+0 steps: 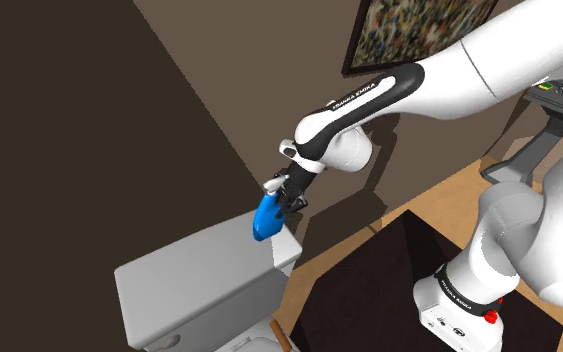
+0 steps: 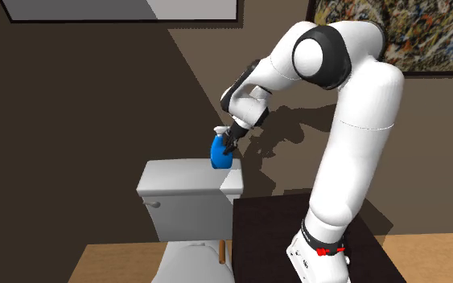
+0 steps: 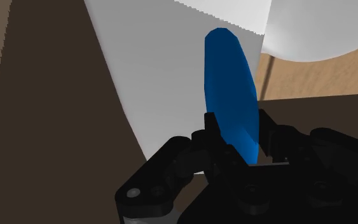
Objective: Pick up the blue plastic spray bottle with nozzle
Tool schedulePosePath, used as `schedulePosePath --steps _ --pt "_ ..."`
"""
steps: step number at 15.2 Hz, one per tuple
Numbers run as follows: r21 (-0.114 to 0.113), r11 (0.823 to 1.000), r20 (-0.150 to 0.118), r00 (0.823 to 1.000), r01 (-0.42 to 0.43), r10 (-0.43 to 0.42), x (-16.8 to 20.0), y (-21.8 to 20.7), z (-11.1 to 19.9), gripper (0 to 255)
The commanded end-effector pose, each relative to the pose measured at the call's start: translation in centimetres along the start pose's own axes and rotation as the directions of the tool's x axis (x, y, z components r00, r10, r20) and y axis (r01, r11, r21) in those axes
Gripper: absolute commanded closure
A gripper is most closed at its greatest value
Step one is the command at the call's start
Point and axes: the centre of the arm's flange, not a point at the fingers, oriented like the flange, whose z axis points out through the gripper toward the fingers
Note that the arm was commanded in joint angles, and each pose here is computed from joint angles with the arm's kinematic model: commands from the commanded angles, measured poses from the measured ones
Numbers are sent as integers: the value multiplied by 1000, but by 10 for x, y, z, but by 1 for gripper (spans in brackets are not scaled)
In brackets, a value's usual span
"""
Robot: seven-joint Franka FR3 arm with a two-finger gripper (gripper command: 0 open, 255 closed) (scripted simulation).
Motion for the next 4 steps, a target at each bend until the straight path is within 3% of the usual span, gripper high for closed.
schedulePosePath --steps 1,4 --pt "0 1000 1 1000 0 0 4 1 -10 255" --pt "0 1000 1 1000 0 0 7 1 -15 255"
